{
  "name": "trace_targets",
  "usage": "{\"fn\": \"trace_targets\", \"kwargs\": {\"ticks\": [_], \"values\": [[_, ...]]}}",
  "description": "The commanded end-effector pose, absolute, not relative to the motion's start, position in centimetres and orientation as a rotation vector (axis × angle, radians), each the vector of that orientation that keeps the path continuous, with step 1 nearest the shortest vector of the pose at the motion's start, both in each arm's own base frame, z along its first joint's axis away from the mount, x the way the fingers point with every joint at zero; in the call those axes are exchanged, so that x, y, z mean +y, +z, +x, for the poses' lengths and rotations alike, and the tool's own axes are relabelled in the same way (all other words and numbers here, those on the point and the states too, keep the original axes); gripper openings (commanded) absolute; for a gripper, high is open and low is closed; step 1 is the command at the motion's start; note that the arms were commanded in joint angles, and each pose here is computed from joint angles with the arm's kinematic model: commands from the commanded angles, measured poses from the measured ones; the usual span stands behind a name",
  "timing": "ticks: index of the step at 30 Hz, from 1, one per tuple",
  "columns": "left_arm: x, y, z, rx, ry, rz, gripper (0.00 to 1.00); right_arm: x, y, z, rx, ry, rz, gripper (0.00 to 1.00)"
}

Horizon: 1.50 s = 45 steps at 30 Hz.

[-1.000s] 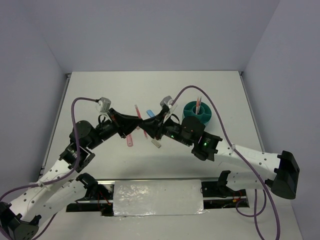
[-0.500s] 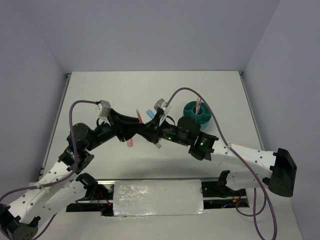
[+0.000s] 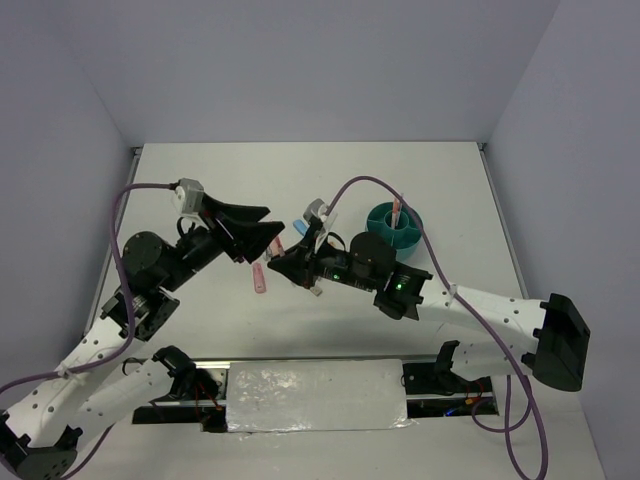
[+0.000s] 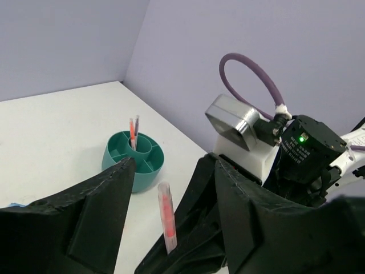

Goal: Sort the stationery into containers
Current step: Close the pen cap on the pen.

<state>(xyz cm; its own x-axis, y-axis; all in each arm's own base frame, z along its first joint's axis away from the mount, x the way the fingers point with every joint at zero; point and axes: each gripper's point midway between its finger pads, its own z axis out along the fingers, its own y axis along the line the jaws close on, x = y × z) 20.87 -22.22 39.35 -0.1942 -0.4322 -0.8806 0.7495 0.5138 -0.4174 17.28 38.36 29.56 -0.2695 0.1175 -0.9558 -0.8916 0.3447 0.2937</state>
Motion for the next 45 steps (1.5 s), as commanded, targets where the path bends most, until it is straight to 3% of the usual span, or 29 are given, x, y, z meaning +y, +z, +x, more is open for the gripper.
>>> {"fn": "trace_targets", "kwargs": {"ticks": [1,6,12,16,25,35,40,45], "values": [[-22.1,41.0,21.5,1.366,-1.073,0.283,0.69,38.9,32.2,17.3,1.444,1.187,-0.733,0.00],[-22.5,39.5,22.0,1.409,-1.072,0.273,0.44,38.7,32.8,17.2,1.432,1.182,-0.732,0.00],[-22.9,38.3,21.7,1.443,-1.098,0.285,0.28,38.8,33.9,17.5,1.419,1.170,-0.728,0.00],[-23.4,37.4,21.0,1.457,-1.154,0.301,0.00,39.0,35.8,18.2,1.394,1.170,-0.707,0.00],[-24.7,31.6,19.0,1.565,-1.262,0.366,0.00,38.4,45.3,21.8,1.280,1.189,-0.640,0.00],[-27.2,26.3,15.3,1.649,-1.320,0.537,0.00,40.0,48.2,23.7,1.310,1.188,-0.633,0.00],[-26.4,27.2,15.7,1.647,-1.241,0.526,0.00,39.6,46.5,24.3,1.338,1.162,-0.626,0.00],[-25.6,32.5,17.2,1.598,-1.119,0.519,0.00,40.7,39.5,23.5,1.394,1.193,-0.716,0.00]]}}
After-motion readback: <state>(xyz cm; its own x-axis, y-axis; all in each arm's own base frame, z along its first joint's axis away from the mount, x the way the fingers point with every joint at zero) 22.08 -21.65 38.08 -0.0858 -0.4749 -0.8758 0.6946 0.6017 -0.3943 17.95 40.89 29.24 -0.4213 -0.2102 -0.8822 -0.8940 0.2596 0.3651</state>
